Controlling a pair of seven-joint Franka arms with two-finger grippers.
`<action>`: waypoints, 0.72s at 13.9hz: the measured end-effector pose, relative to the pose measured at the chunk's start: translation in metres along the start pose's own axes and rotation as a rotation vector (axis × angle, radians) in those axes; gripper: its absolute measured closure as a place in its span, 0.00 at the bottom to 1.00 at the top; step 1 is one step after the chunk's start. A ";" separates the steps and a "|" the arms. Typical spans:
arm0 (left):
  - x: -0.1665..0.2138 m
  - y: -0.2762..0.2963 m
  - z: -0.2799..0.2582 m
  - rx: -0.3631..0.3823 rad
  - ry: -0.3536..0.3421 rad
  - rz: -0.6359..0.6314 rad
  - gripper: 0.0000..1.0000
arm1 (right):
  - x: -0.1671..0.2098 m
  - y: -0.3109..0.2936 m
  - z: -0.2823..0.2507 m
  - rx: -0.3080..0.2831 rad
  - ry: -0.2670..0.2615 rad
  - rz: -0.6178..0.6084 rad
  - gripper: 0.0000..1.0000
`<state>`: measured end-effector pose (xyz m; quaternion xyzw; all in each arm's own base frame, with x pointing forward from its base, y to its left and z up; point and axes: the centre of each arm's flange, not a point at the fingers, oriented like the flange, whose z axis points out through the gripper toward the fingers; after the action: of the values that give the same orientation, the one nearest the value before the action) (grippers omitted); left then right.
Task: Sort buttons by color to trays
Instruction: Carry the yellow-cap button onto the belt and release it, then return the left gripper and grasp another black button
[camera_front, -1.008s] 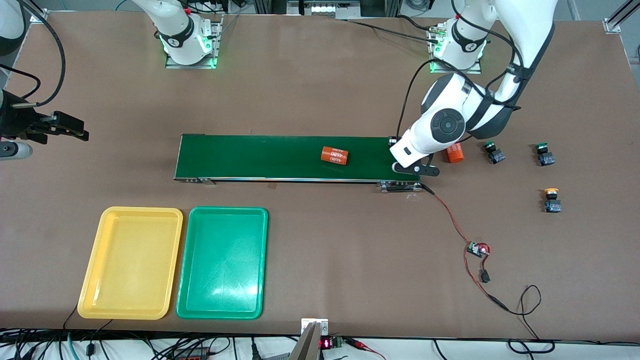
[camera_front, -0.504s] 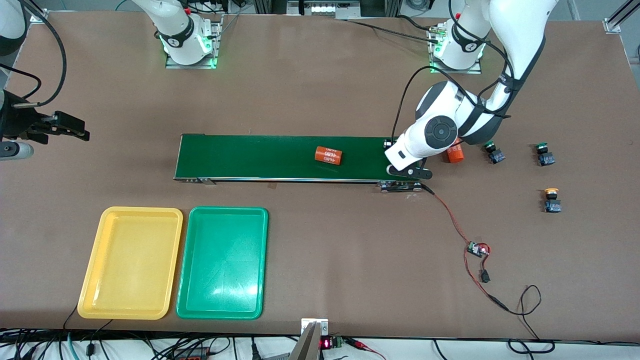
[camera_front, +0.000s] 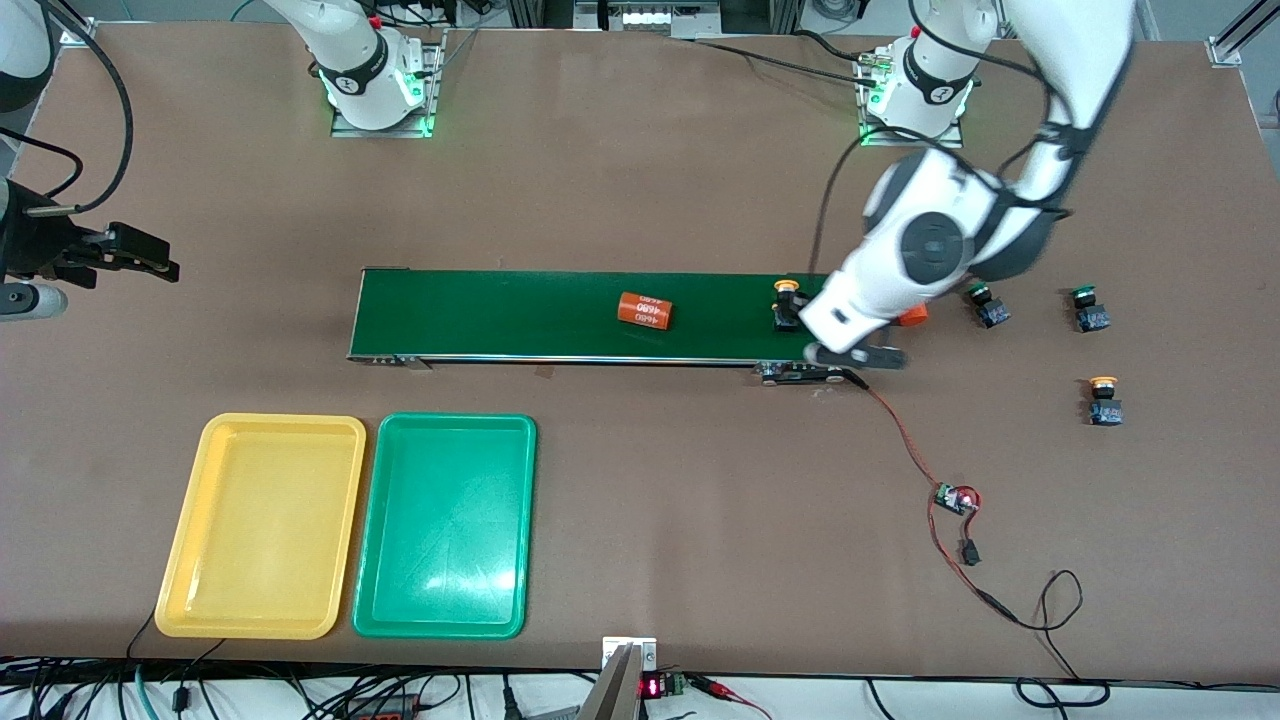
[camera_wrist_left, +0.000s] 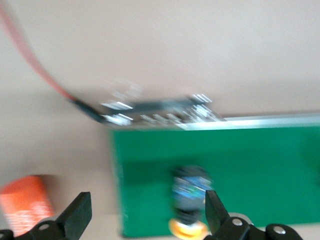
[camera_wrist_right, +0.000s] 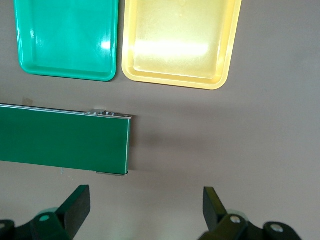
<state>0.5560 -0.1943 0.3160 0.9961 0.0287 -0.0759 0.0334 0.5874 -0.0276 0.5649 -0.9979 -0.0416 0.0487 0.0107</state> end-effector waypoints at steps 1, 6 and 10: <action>0.015 -0.043 -0.007 -0.001 0.009 -0.074 0.00 | 0.000 0.000 0.000 0.000 0.000 0.000 0.00; 0.054 -0.224 0.007 -0.016 0.048 -0.372 0.00 | 0.000 0.000 0.000 0.000 0.000 0.000 0.00; 0.061 -0.325 0.014 0.011 0.070 -0.508 0.00 | 0.000 0.000 0.001 0.001 -0.004 0.000 0.00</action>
<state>0.5937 0.1318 0.2726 0.9592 0.2787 -0.0477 0.0067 0.5875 -0.0275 0.5637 -0.9978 -0.0417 0.0507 0.0109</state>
